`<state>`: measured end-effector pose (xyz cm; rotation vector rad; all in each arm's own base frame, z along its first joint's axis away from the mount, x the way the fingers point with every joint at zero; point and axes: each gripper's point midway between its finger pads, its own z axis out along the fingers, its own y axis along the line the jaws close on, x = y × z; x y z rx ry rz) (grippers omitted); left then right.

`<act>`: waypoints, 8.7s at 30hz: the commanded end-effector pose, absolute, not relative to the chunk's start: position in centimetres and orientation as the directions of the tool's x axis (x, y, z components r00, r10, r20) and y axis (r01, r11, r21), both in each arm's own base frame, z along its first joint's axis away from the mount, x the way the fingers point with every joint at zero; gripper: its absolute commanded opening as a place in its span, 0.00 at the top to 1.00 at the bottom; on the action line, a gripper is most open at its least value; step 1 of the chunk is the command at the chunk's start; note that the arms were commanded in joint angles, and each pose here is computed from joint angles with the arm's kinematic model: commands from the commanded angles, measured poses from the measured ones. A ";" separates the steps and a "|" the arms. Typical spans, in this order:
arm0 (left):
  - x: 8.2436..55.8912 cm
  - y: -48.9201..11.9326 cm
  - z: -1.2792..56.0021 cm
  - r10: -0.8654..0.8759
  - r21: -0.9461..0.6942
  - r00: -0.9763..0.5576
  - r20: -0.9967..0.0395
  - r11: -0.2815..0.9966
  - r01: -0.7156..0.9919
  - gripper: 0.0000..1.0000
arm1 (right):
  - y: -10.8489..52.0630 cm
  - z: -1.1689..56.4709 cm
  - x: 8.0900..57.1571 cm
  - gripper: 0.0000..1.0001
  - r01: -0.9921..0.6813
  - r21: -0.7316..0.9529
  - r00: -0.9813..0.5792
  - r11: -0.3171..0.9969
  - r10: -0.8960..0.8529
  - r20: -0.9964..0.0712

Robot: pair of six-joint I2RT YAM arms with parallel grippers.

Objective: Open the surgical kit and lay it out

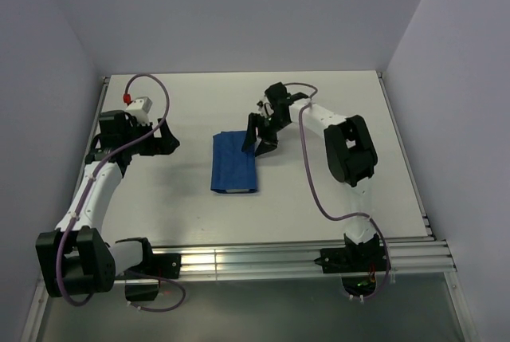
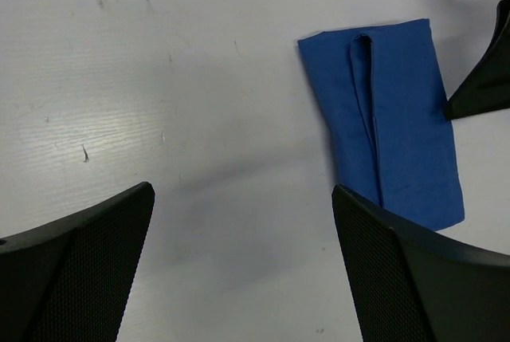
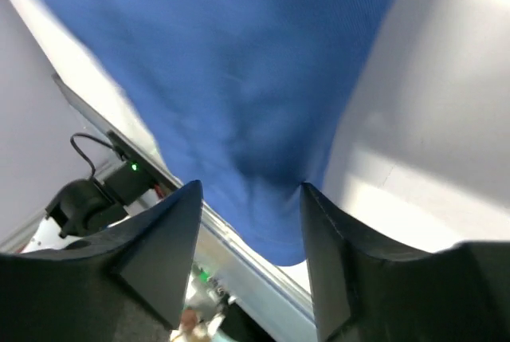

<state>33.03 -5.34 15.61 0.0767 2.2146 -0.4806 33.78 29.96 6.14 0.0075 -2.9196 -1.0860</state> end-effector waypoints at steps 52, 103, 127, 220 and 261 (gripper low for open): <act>33.8 3.1 18.7 -0.456 -0.428 -0.511 -0.729 0.886 -0.180 0.01 | 38.6 8.2 33.9 0.34 -0.267 -0.040 -0.839 0.963 -0.253 -0.481; 35.9 -8.2 21.0 -0.036 -0.194 -0.546 -0.837 0.953 0.233 0.18 | 21.1 8.7 33.4 0.38 -0.138 0.410 -0.951 0.902 -0.004 -0.310; 35.8 -27.4 12.0 0.151 -0.043 -0.773 -0.616 0.974 0.224 0.30 | 15.9 4.3 34.4 0.43 -0.015 0.417 -0.971 0.909 0.087 -0.224; 36.1 0.2 14.9 0.110 -0.168 -0.510 -0.853 0.867 0.468 0.41 | 17.2 10.1 34.7 0.34 -0.255 0.463 -0.920 0.849 -0.066 -0.386; 36.7 -0.6 14.1 0.007 -0.284 -0.616 -0.787 0.883 0.373 0.50 | 25.2 3.1 35.1 0.60 -0.152 0.499 -0.976 0.853 -0.051 -0.210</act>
